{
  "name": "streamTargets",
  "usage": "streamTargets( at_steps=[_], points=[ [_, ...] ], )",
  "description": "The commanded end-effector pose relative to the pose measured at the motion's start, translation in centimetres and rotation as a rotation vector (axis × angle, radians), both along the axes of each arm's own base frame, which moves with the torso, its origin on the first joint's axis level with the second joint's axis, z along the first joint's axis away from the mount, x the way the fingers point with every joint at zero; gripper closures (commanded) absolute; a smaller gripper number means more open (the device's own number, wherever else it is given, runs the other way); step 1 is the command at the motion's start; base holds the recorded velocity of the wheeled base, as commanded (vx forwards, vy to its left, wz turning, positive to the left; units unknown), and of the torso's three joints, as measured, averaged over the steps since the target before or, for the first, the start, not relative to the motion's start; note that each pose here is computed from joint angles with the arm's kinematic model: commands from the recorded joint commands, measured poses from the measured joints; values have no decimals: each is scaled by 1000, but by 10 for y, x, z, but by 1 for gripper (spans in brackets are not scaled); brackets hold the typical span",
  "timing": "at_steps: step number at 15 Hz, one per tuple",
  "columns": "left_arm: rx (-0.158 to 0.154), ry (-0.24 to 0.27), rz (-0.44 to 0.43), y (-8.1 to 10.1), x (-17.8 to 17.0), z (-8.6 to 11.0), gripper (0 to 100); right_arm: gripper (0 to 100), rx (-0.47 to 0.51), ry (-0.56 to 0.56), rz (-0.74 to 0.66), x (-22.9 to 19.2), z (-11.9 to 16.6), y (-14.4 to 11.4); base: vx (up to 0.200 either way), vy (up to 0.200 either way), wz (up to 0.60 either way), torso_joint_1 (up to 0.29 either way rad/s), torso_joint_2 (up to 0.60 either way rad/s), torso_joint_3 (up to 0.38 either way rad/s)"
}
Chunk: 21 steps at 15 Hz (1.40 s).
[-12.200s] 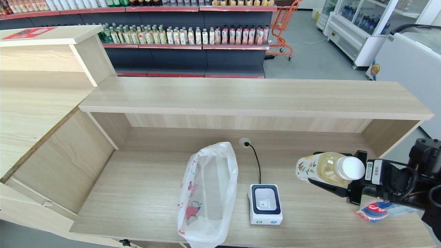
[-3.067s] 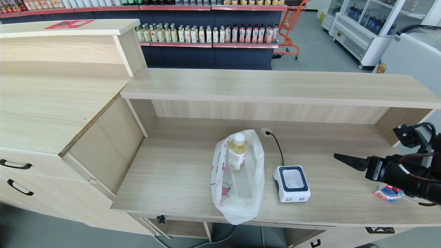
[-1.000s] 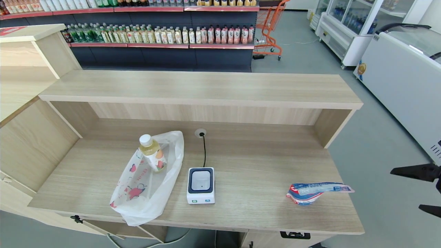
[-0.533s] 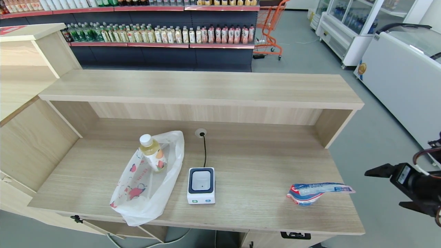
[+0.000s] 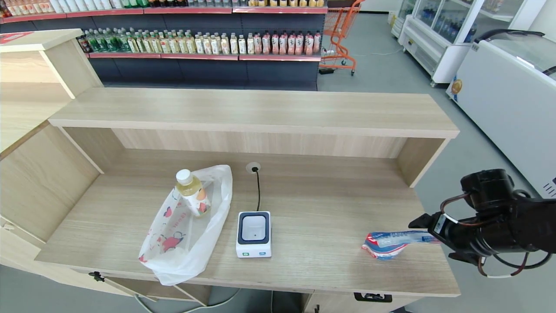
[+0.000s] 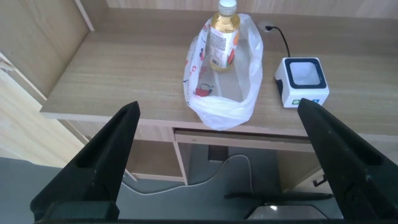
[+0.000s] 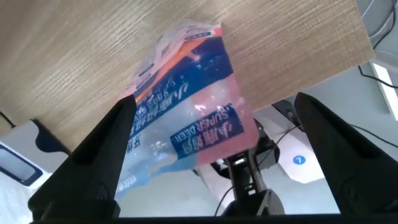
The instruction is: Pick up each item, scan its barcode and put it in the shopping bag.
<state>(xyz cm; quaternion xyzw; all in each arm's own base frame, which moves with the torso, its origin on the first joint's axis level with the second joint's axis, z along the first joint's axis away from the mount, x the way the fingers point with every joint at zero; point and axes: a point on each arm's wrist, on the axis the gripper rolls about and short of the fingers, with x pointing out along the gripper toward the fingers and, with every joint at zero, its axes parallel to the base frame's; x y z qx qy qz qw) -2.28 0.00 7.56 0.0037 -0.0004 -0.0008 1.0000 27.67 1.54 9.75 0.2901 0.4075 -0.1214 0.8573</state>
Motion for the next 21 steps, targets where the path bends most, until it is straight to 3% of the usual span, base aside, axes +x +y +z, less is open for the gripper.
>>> streamTargets(
  at_steps=[1,7,11,13,14,21],
  points=[
    [-1,-1,0,0,0,0,0,0,-2,43,30,10,-19,10,0,0,0,0,0,0],
    [0,1,0,0,0,0,0,0,-15,12,99,37,-39,34,0,0,0,0,0,0],
    [0,1,0,0,0,0,0,0,-84,32,143,46,-60,41,0,0,0,0,0,0],
    [0,1,2,0,0,0,0,0,-110,-10,180,51,-64,44,0,0,0,0,0,0],
    [0,1,0,0,0,0,0,100,-122,-30,193,53,-64,44,0,0,0,0,0,0],
    [0,1,0,0,0,0,0,100,-269,-45,281,58,-76,48,0,0,0,0,0,0]
  ],
)
